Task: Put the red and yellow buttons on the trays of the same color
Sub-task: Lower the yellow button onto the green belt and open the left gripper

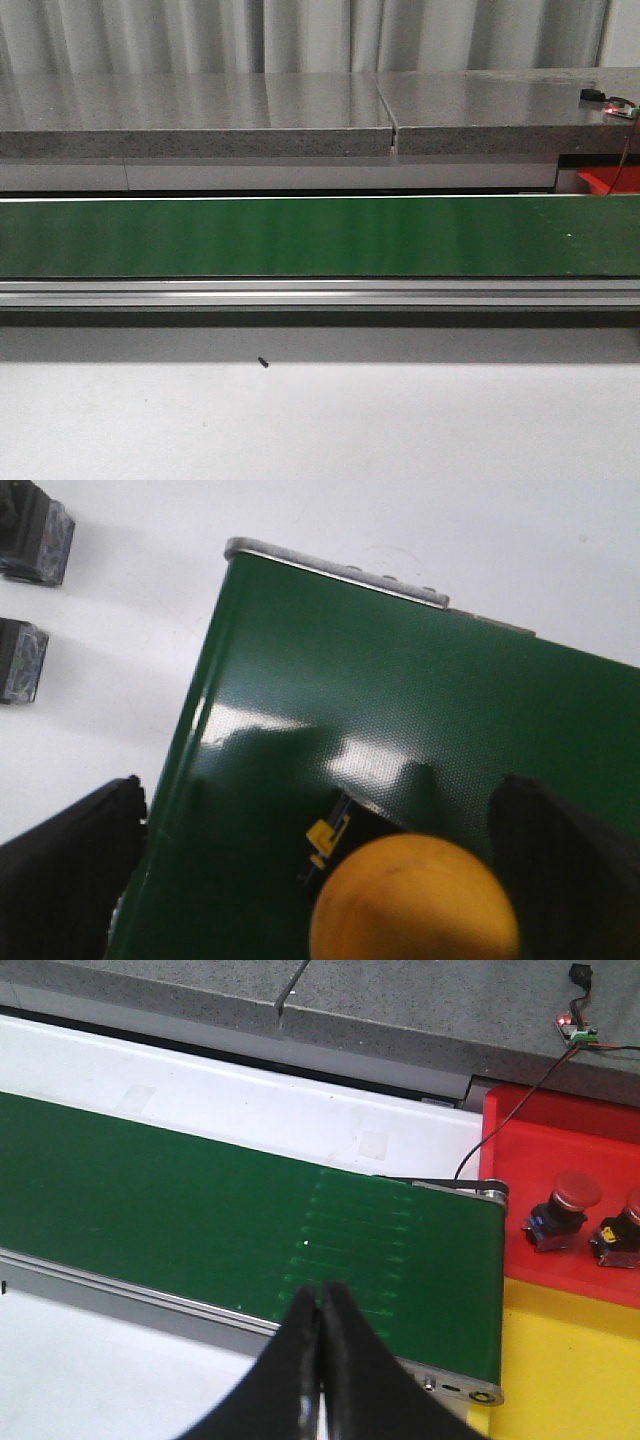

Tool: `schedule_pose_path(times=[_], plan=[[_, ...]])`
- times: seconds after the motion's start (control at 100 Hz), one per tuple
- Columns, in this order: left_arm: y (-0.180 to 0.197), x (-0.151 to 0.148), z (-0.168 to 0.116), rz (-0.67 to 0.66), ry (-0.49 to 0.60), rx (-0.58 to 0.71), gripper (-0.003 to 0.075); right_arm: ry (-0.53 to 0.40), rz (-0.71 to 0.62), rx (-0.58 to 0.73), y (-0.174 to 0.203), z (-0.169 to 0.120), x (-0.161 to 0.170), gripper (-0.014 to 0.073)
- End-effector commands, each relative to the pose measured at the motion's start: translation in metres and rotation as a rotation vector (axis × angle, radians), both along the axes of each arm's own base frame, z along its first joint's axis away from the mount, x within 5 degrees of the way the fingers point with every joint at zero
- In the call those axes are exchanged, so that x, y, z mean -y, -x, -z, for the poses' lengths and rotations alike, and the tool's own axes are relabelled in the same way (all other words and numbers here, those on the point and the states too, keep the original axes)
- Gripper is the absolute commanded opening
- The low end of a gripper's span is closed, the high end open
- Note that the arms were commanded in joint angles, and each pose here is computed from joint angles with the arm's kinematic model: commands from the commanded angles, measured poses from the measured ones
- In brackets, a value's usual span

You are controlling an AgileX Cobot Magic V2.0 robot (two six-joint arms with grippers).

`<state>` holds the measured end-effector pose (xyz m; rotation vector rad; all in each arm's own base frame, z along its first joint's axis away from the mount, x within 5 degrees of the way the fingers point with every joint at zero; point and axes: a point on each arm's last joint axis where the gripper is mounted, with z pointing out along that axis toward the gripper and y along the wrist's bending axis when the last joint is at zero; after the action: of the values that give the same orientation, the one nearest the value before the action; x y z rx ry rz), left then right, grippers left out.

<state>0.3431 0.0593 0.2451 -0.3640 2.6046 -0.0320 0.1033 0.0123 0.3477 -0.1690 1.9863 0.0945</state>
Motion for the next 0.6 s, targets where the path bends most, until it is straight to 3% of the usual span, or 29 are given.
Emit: schedule_pose_path(times=[0.0,0.29,0.59], plan=[[0.000,0.004,-0.035,0.007,-0.015,0.138,0.0662,0.001,0.011,0.087,-0.001,-0.014,0.001,-0.0068],[0.009,0.005,-0.081,0.022,-0.053,0.255,0.0659,0.001,0.011,0.087,-0.001,-0.014,0.001,-0.0068],[0.024,-0.040,-0.090,-0.113,-0.081,0.271,0.0659,0.001,0.011,0.087,-0.001,-0.014,0.001,-0.0068]])
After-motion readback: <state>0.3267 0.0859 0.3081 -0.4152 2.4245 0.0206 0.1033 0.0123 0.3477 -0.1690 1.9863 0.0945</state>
